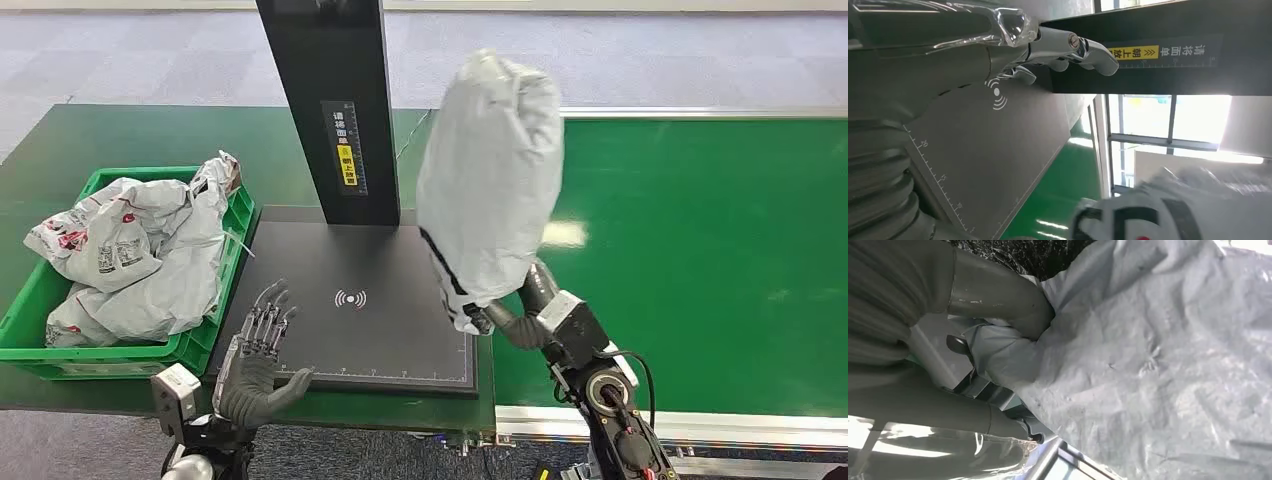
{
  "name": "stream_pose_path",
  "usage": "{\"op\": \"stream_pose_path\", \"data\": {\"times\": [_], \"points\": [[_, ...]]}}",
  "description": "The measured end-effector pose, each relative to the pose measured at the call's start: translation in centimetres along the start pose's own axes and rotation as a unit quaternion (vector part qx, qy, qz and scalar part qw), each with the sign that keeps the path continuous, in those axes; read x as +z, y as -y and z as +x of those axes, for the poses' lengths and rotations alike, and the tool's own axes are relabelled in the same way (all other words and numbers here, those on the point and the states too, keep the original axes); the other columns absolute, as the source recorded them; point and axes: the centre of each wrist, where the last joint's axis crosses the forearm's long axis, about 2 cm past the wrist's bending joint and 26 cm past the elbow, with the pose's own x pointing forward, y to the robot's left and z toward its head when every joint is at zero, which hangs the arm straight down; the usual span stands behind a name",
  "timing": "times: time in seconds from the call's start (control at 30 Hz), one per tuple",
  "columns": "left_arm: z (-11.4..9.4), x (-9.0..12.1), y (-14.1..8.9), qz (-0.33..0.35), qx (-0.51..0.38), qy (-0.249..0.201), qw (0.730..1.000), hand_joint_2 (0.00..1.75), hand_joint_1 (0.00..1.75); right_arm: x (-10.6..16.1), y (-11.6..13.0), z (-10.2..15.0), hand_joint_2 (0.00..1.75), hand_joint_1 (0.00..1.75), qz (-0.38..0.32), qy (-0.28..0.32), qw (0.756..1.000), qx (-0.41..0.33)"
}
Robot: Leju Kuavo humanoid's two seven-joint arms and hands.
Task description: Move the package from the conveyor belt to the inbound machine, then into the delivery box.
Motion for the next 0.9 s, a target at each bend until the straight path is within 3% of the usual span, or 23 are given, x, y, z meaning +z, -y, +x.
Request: {"op": "stream_pose_path", "data": {"times": [0.2, 0.33, 0.47, 0.67, 0.9], "points": [[-0.1, 0.0, -0.3, -0.002, -0.001, -0.002, 1.0, 1.75, 0.0, -1.0, -0.1, -1.4, 1.75, 1.75, 0.061, -0.055, 0.996, 0.018], [0.1, 0.4, -0.6, 0.012, -0.006, -0.001, 1.0, 1.75, 0.0, -2.0, 0.5, -2.3, 1.75, 1.7, 0.071, -0.136, 0.981, 0.121], [0.9, 0.6, -1.4, 0.058, -0.044, 0.001, 0.997, 1.75, 0.0, -2.3, 1.1, -2.8, 1.75, 0.06, 0.059, -0.186, 0.962, 0.191], [3.4, 0.2, -3.2, 0.204, -0.169, 0.032, 0.964, 1.75, 0.0, -1.4, 1.5, -3.4, 1.75, 0.0, 0.023, -0.212, 0.953, 0.215], [4.5, 0.1, -3.5, 0.248, -0.201, 0.062, 0.946, 1.75, 0.0, -0.5, 1.5, -3.9, 1.75, 0.0, 0.015, -0.218, 0.953, 0.211]]}}
